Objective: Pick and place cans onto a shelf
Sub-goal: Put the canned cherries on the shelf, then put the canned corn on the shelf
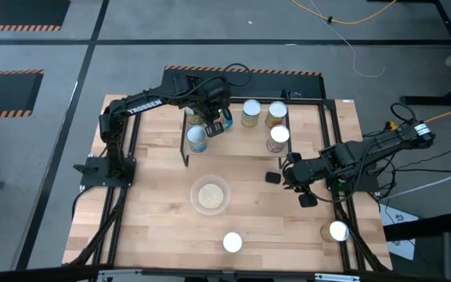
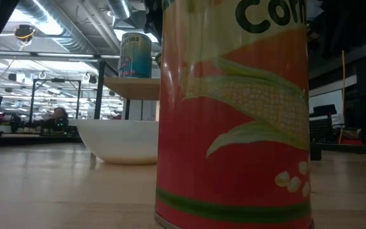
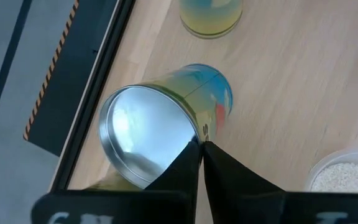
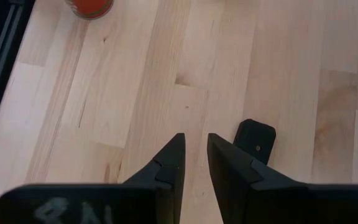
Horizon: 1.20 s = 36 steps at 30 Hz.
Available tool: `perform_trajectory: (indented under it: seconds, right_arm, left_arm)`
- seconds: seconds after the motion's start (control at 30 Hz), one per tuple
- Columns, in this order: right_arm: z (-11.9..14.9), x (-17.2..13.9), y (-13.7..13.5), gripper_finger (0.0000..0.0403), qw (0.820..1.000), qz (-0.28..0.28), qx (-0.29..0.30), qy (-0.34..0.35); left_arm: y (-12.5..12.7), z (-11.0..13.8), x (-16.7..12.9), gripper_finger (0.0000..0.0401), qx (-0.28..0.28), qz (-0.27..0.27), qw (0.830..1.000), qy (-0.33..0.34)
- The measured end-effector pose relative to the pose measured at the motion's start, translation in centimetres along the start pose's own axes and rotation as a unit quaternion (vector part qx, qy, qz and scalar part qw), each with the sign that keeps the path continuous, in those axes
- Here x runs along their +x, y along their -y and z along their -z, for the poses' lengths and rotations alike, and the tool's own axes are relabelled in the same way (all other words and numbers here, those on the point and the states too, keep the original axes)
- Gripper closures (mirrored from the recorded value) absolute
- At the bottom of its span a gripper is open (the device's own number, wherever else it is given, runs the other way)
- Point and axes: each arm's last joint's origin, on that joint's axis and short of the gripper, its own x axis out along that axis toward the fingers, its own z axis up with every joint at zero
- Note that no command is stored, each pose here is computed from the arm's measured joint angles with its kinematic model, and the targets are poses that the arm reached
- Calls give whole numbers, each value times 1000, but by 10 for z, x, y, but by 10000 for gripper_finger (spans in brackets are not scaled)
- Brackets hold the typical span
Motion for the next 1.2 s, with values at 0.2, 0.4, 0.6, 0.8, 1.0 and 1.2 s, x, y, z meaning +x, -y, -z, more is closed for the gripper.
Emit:
perform_trajectory:
  seconds: [0.2, 0.4, 0.6, 0.8, 1.0, 1.2]
  right_arm:
    - [0, 0, 0, 329, 1000, 0, 0, 0]
    - [0, 0, 0, 329, 1000, 0, 0, 0]
    - [0, 0, 0, 329, 1000, 0, 0, 0]
    - [0, 0, 0, 329, 1000, 0, 0, 0]
    - [0, 0, 0, 329, 1000, 0, 0, 0]
    - [0, 0, 0, 329, 1000, 0, 0, 0]
  left_arm:
    - [0, 0, 0, 388, 0, 0, 1000, 2]
    - [0, -2, 0, 391, -2, 0, 1000, 12]
    - [0, -5, 0, 377, -4, 1, 1000, 28]
    - [0, -6, -1, 375, -4, 1, 1000, 29]
    - [3, -6, -1, 383, -1, 2, 1000, 30]
    - [3, -6, -1, 387, -1, 2, 1000, 31]
